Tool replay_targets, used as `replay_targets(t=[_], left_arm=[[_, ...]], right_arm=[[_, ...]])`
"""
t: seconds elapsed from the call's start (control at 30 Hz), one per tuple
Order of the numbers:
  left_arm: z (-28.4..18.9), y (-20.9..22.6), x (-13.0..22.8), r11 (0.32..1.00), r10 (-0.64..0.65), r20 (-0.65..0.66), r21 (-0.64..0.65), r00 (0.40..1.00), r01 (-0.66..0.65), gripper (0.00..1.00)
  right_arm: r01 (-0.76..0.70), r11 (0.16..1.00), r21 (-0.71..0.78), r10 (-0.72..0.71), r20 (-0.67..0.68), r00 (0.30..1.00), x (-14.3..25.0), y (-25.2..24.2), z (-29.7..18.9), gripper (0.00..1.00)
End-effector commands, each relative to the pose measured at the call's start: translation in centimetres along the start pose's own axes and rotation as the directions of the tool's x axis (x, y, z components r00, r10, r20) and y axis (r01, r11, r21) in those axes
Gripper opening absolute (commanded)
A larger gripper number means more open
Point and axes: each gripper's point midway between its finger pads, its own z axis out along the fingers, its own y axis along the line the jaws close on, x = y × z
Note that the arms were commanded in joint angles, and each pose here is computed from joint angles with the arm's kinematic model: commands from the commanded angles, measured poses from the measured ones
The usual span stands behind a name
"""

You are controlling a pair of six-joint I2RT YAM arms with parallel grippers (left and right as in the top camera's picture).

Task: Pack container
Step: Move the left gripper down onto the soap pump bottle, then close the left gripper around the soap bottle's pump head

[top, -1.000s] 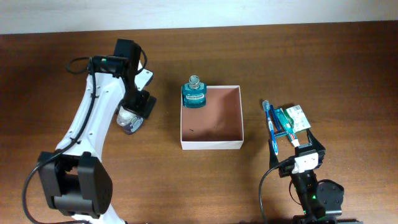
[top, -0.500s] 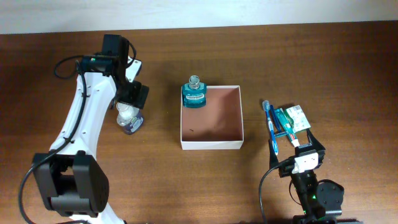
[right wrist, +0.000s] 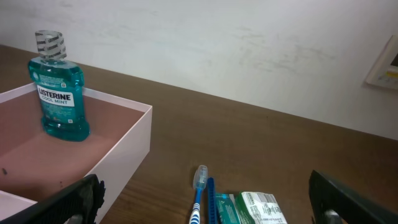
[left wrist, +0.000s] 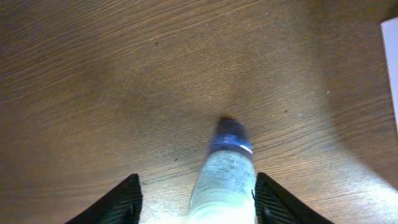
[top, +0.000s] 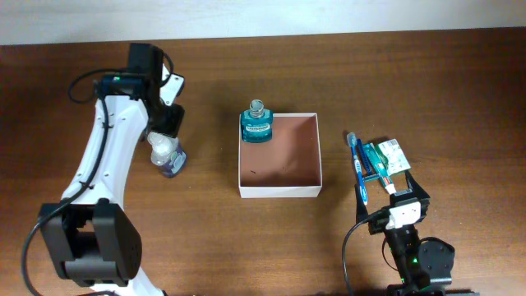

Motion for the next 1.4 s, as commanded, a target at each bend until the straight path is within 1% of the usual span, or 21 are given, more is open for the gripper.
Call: replay_targets(t=[0.0,0.07,0.2,0.33,0.4,0.57,0.9,1.07,1.2,1.37], left_arm=[[-0.7,-0.9,-0.3,0.990,0.068,0.066,0.117,0.996,-0.075,0.64],[-0.8,-1.1,-0.4,0.983,0.080,0.087,0.156,0.993,-0.093,0.69],[-0.7,-0.5,-0.3,0.985,0.066,0.088,0.152,0.994,-0.079,0.70],[-0.7,0.2,-0.4,0.988,0.051,0.098,0.143,0.994,-0.065,0.70],[-0.7,0.4,-0.5,0.988,0.049,0.103,0.140,0.993,-0.063,0.66],[-0.7,0.5,-0.7,0.989,0.038,0.109,0.136,0.993,-0.052,0.64],[-0.5,2.7,-0.3,0.991,-0.131,0.070,0.024,0.989,0.129,0.58],[-0.5,2.6,-0.1,0.985,-0.173,0.060,0.027,0.983,0.172,0.59],[-1.0,2.2,1.0,0.982,-0.187,0.022,0.035,0.982,0.186,0.60],[-2.3,1.7,2.4,0.961,-0.272,-0.018,0.042,0.962,0.273,0.60]], right_arm=[[-0.004,1.000,0.013,0.004,-0.004,1.000,0.2,-0.3,0.0,0.98],[-0.004,1.000,0.013,0.004,-0.004,1.000,0.2,-0.3,0.0,0.98],[-0.004,1.000,0.013,0.004,-0.004,1.000,0.2,-0.3,0.0,0.98],[-0.004,1.000,0.013,0.004,-0.004,1.000,0.2,-0.3,0.0,0.98],[-0.004,1.000,0.013,0.004,-0.004,1.000,0.2,-0.3,0.0,0.98],[-0.004,1.000,0.013,0.004,-0.004,1.000,0.2,-0.3,0.0,0.98],[-0.004,1.000,0.013,0.004,-0.004,1.000,0.2,-0.3,0.0,0.98],[-0.004,1.000,0.013,0.004,-0.004,1.000,0.2,-0.3,0.0,0.98],[-0.004,1.000,0.013,0.004,-0.004,1.000,0.2,-0.3,0.0,0.98],[-0.004,1.000,0.013,0.004,-0.004,1.000,0.2,-0.3,0.0,0.98]])
